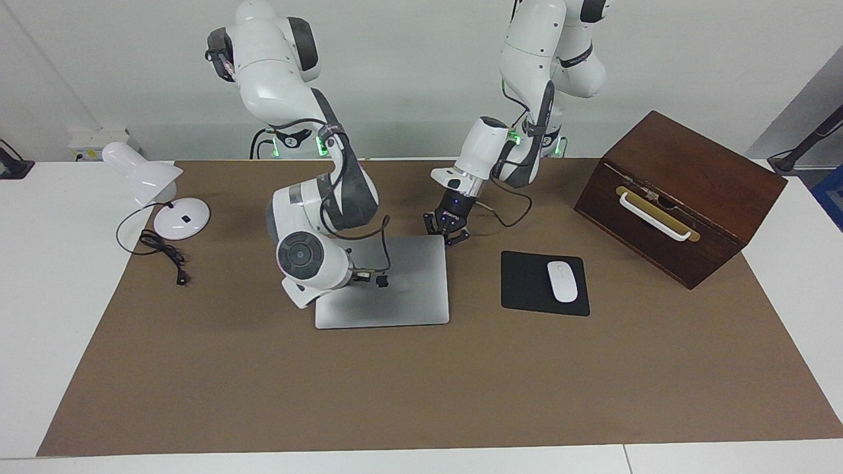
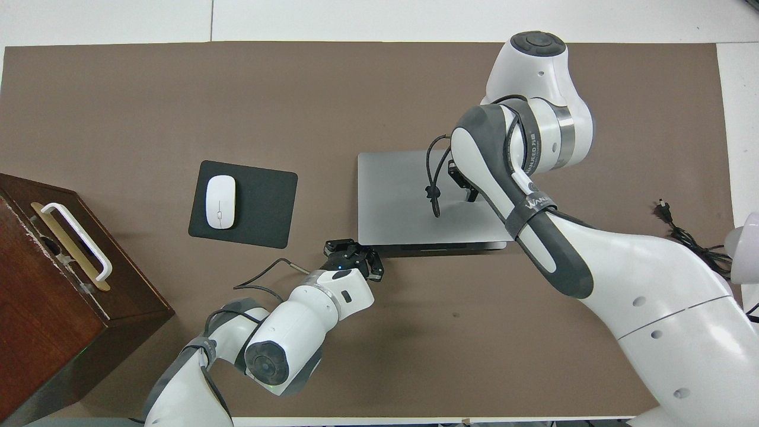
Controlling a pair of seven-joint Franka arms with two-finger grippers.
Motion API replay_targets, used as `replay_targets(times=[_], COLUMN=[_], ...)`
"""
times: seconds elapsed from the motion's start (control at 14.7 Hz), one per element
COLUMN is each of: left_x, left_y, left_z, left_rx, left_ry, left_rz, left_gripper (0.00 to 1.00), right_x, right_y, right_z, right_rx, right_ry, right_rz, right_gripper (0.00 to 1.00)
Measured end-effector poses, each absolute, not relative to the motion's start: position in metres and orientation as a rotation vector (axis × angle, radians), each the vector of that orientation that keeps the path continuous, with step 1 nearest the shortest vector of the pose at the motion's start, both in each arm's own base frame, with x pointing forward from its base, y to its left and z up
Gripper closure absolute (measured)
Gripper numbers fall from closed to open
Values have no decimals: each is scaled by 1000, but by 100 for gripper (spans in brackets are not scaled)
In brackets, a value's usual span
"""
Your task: Close laptop with both arms
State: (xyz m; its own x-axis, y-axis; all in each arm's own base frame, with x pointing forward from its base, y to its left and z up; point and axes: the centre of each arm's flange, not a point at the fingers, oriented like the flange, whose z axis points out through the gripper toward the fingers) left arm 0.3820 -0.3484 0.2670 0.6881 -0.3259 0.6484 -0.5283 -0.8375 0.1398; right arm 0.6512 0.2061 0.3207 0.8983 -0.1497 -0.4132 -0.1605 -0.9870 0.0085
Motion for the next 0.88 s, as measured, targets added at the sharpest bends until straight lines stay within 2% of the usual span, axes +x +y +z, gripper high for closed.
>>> replay_targets(times=[0.61, 0.88], left_x=[382, 382], left_y=[-348, -348], left_z=[267, 267], left_rx=[2585, 2585], left_ry=[-674, -674], left_rz=[905, 905], left_gripper=[99, 99], right_x=[648, 653], right_y=[209, 202], right_z=[316, 332], right_rx=[-3041, -3041], right_ry=[253, 289], right_rz=[653, 608], right_gripper=[99, 99])
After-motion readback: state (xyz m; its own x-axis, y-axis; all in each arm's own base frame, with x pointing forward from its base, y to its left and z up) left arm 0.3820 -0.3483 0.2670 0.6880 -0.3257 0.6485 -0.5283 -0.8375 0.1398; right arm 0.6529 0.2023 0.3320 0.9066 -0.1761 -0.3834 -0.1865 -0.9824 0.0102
